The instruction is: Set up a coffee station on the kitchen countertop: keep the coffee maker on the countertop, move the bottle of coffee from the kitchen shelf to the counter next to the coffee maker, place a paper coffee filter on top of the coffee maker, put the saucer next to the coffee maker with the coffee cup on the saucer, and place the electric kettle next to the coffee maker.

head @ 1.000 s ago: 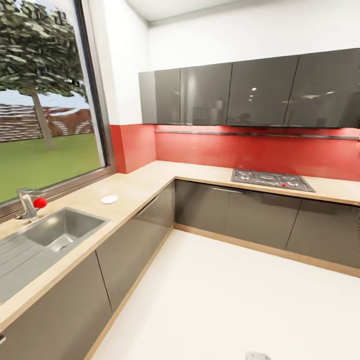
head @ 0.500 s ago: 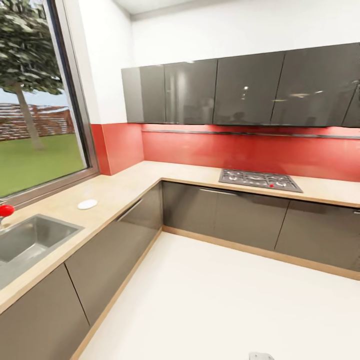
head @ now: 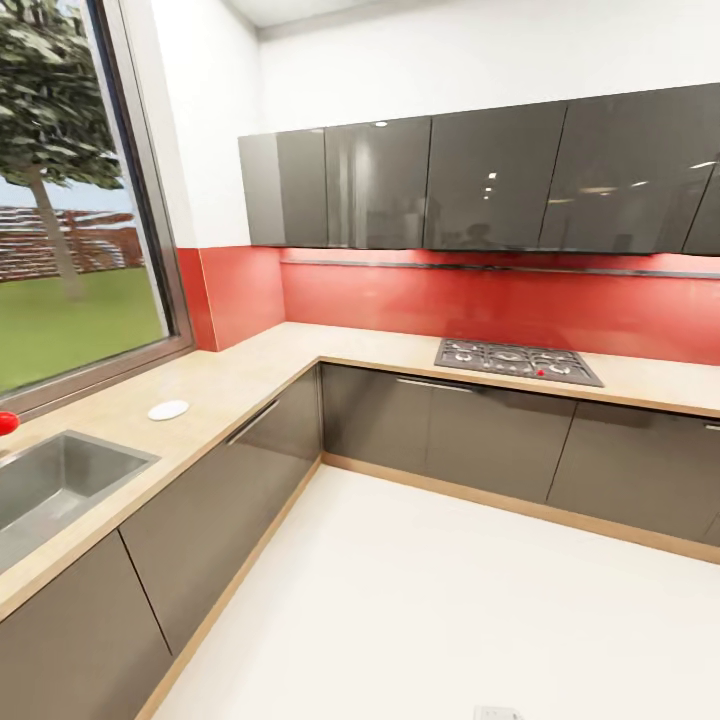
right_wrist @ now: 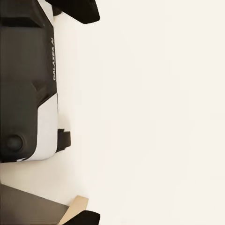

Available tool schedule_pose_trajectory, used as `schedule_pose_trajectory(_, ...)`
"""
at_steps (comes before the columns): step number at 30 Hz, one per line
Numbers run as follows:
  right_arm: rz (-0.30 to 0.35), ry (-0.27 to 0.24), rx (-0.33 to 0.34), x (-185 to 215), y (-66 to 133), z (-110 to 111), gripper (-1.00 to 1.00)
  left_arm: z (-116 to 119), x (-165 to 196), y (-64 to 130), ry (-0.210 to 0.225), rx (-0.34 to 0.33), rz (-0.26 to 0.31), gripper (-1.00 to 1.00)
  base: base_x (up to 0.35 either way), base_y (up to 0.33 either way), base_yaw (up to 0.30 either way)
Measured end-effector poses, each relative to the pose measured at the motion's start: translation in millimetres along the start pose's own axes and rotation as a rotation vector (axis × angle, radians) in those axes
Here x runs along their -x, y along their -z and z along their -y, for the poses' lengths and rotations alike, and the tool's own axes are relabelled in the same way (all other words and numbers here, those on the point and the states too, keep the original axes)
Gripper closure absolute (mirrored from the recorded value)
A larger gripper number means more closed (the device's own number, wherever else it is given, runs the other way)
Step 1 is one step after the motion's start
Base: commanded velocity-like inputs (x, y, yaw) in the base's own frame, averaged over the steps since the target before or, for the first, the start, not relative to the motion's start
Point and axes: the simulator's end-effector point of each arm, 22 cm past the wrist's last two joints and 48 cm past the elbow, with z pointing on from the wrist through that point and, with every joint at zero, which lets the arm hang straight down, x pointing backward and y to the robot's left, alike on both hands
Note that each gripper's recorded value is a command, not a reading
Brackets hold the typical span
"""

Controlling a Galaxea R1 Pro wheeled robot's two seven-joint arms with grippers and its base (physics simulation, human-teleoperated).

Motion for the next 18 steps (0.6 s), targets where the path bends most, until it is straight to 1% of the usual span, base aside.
schedule_pose_trajectory(3,0.002,-0.001,0.003,0.6,0.1,-2.1,-1.0,-1.1,23.9,-0.9,0.01,-0.001,0.048,-1.0,0.007,0.0,0.0)
schedule_pose_trajectory(6,0.006,-0.003,0.001,1.9,0.2,-0.8,-1.0,1.9,48.3,-0.5,0.024,-0.008,0.096,-1.0,0.133,0.0,0.0)
schedule_pose_trajectory(9,0.01,-0.005,-0.001,3.2,0.3,0.8,-1.0,3.3,67.1,0.2,0.034,-0.011,0.134,-1.0,0.243,0.0,0.0)
schedule_pose_trajectory(13,0.03,-0.006,-0.016,8.7,0.1,13.0,-1.0,6.2,91.7,1.9,0.045,-0.016,0.183,-1.0,0.29,0.0,0.0)
schedule_pose_trajectory(18,0.059,-0.007,-0.031,16.2,0.3,25.4,-1.0,10.2,120.5,4.9,0.045,-0.024,0.241,-1.0,0.324,0.0,0.0)
